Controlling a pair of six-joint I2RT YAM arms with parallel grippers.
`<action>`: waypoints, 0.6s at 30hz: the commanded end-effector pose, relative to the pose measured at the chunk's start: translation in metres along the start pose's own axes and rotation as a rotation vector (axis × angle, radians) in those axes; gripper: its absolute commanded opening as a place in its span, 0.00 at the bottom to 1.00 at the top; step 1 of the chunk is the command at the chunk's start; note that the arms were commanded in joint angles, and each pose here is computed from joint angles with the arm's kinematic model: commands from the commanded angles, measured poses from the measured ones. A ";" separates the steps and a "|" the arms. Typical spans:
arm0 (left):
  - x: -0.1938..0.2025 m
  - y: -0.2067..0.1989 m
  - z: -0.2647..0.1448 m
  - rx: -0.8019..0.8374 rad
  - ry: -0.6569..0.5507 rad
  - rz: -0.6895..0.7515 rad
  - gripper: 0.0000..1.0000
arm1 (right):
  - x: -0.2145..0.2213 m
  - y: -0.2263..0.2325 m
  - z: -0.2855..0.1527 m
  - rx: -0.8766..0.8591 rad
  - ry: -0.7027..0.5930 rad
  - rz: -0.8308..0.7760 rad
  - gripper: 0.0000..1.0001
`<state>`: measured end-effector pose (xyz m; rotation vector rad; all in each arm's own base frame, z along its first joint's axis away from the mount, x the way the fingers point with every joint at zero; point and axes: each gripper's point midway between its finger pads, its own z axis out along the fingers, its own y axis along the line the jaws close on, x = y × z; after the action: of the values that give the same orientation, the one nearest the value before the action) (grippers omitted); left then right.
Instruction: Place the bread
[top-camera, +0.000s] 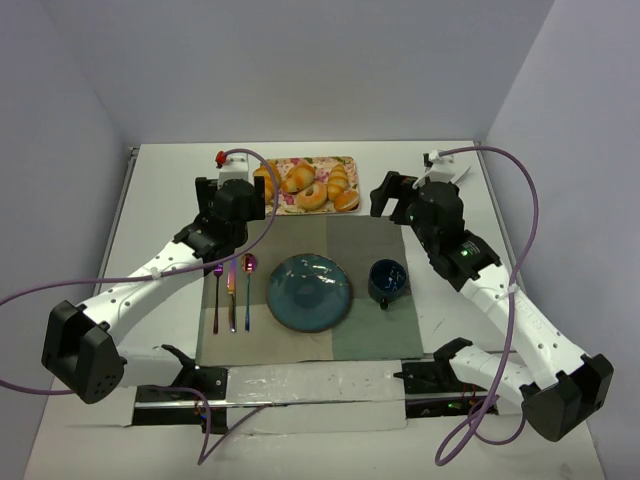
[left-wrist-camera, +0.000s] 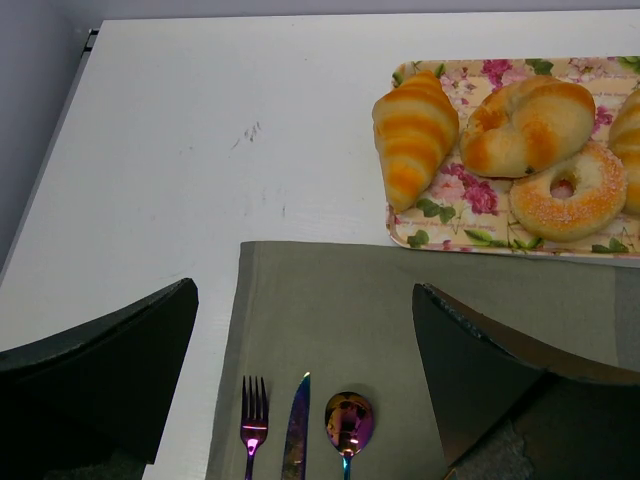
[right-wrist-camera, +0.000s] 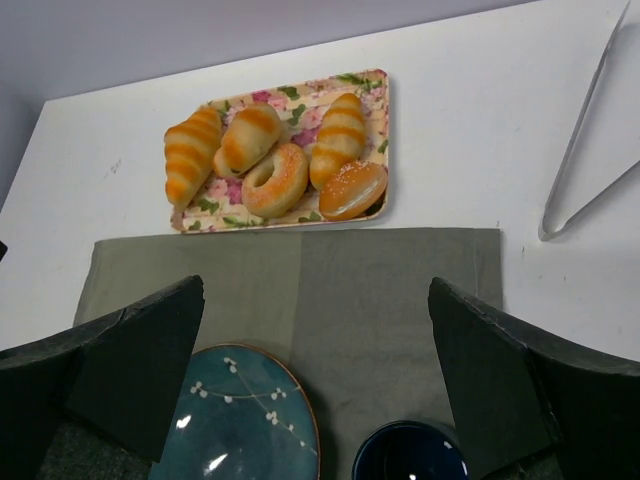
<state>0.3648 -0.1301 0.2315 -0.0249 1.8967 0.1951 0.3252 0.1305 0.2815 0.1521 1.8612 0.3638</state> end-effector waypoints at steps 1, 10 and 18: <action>-0.023 0.000 -0.006 0.004 -0.052 -0.049 0.99 | -0.012 -0.005 -0.003 0.020 -0.062 0.004 1.00; -0.022 -0.001 -0.005 0.005 -0.049 -0.047 0.99 | -0.012 -0.012 0.000 0.065 -0.054 0.000 1.00; -0.021 -0.004 -0.004 0.012 -0.043 -0.047 0.99 | -0.023 -0.050 0.027 0.271 -0.016 0.042 1.00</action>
<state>0.3646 -0.1306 0.2315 -0.0239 1.8968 0.1937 0.3402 0.1097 0.2608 0.2370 1.9204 0.2326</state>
